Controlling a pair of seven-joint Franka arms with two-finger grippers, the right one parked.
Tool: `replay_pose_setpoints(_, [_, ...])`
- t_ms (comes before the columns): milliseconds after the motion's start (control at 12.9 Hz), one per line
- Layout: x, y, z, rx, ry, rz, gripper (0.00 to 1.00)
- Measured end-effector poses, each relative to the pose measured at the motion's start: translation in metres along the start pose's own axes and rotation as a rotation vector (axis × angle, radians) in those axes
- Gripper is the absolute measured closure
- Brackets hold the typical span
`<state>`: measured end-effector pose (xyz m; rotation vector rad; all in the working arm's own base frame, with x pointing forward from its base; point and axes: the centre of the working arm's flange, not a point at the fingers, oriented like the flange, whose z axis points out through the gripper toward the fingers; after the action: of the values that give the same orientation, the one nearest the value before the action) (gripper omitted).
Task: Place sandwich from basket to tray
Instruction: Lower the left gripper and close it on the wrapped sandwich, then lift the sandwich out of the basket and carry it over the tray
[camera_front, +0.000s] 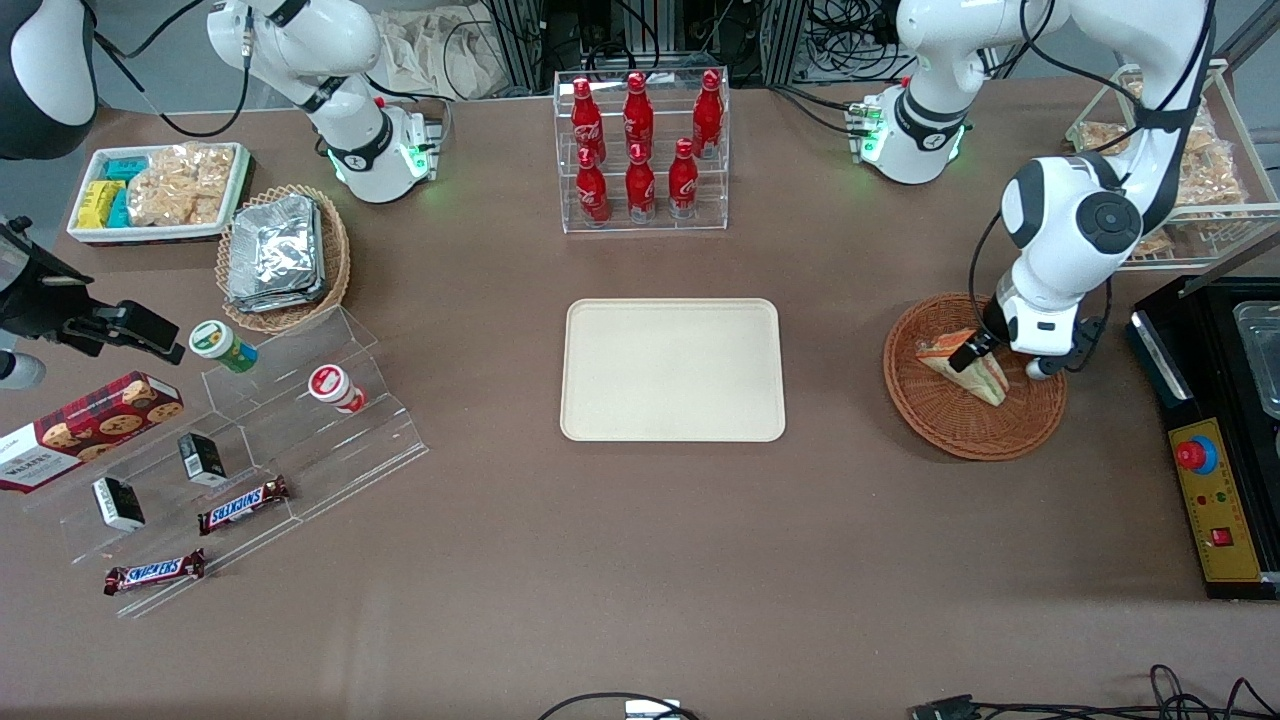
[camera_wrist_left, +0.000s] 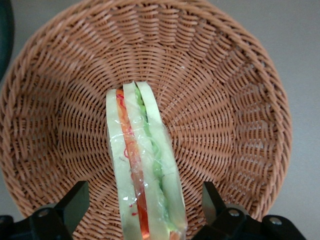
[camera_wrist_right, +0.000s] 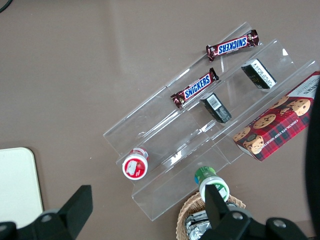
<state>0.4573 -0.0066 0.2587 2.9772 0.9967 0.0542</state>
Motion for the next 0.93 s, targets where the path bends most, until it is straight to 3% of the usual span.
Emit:
replay_pose_setpoints(387, [-0.002, -0.001, 0.018, -0.009, 0.000, -0.027, 0.04])
replay_pose_setpoints(465, [-0.003, -0.001, 0.020, -0.008, -0.003, -0.029, 0.15])
replay_pose_setpoints(542, [-0.003, -0.001, 0.022, -0.007, -0.005, -0.030, 0.37])
replay_pose_setpoints(852, [-0.002, 0.000, 0.020, -0.012, 0.002, -0.038, 0.74])
replay_pose_setpoints(930, [-0.001, 0.000, 0.015, -0.011, 0.004, -0.038, 0.77])
